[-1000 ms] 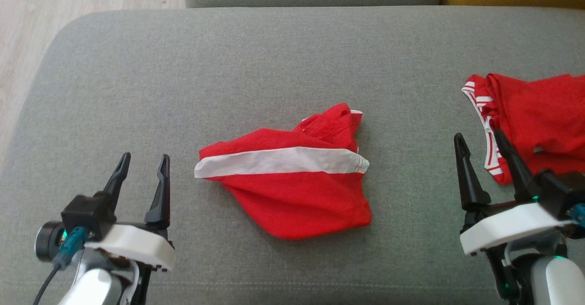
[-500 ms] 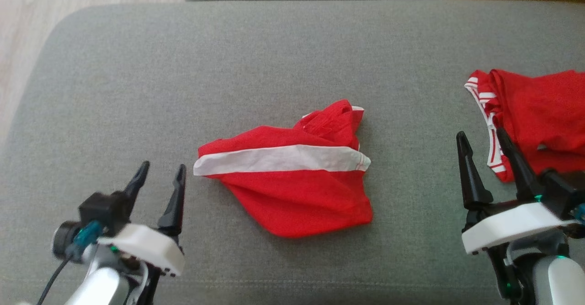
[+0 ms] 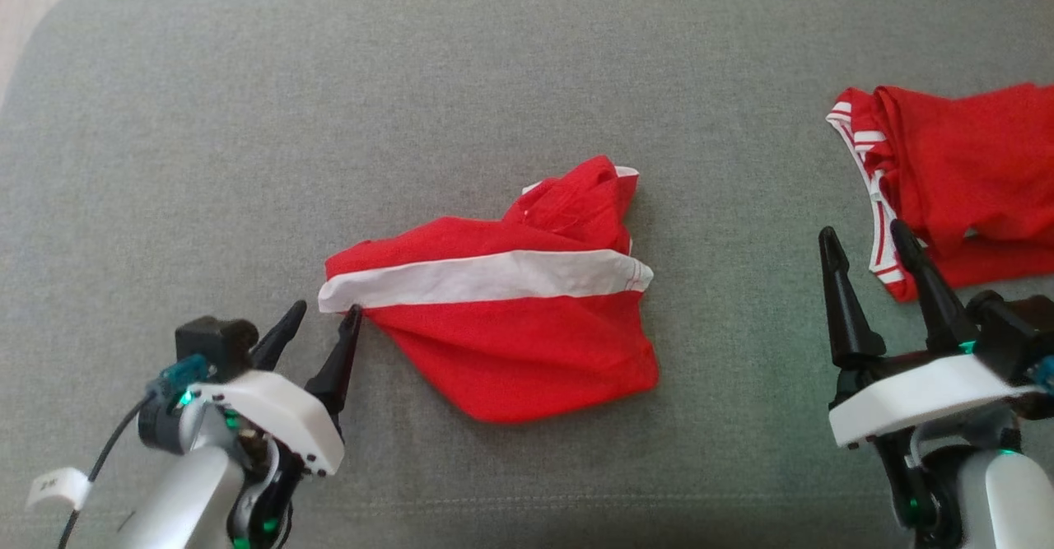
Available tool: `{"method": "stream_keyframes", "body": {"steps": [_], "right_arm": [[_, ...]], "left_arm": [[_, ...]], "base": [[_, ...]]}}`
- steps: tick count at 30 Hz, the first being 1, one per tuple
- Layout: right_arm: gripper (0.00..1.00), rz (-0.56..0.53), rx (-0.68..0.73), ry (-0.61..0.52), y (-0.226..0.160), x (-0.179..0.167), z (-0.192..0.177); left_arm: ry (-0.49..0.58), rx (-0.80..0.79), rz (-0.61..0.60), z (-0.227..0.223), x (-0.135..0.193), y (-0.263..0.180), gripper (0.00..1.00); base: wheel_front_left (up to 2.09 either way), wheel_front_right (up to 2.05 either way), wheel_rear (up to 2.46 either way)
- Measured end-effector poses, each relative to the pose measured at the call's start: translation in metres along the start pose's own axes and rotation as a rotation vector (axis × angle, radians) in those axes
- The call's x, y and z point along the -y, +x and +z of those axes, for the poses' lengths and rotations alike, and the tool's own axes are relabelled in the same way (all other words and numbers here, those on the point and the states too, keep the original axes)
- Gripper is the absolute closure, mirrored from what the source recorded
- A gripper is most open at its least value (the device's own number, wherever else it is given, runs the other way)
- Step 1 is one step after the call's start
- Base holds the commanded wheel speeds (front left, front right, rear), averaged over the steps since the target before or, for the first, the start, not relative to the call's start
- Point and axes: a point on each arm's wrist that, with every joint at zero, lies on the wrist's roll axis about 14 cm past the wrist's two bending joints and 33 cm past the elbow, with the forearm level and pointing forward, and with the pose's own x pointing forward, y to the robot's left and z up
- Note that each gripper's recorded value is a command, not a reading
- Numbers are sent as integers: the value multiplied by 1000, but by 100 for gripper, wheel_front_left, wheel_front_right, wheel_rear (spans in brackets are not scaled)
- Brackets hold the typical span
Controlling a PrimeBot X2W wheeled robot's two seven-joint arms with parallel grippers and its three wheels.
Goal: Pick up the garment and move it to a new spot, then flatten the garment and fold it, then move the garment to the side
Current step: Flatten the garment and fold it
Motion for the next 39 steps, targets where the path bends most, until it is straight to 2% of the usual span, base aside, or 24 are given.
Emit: {"method": "stream_keyframes", "body": {"steps": [4,5,6,7,17,25,31,32,33,34,39], "right_arm": [[0,-6,-10,2,1,2,-3],[0,-6,-12,2,1,2,-4],[0,-6,-14,2,1,2,-5],[0,-6,-16,3,2,2,-6],[0,46,-57,11,11,-14,-19],[0,261,-269,38,28,-84,-81],[0,331,-344,36,36,-103,-101],[22,338,-354,36,37,-104,-104],[68,342,-360,36,38,-104,-106],[100,349,-357,31,39,-105,-105],[100,345,-283,11,47,-98,-88]], "left_arm": [[-19,-4,-20,-1,1,7,0],[-19,-3,-26,-1,2,8,25],[-18,-6,-32,-1,1,9,65],[-19,-5,-40,-1,2,10,100],[-16,-4,-52,-3,-1,10,100],[-12,22,-36,3,-5,12,100],[-14,33,-36,4,-6,14,100],[-15,36,-36,4,-6,14,100],[-16,35,-37,4,-5,15,100],[-14,34,-36,3,-6,15,100],[-15,72,-33,12,-7,14,100]], "base": [[0,0,0],[0,0,0],[0,0,0],[0,0,0],[0,0,0],[0,0,0],[0,0,0],[0,0,0],[0,0,0],[0,0,0],[0,0,0]]}}
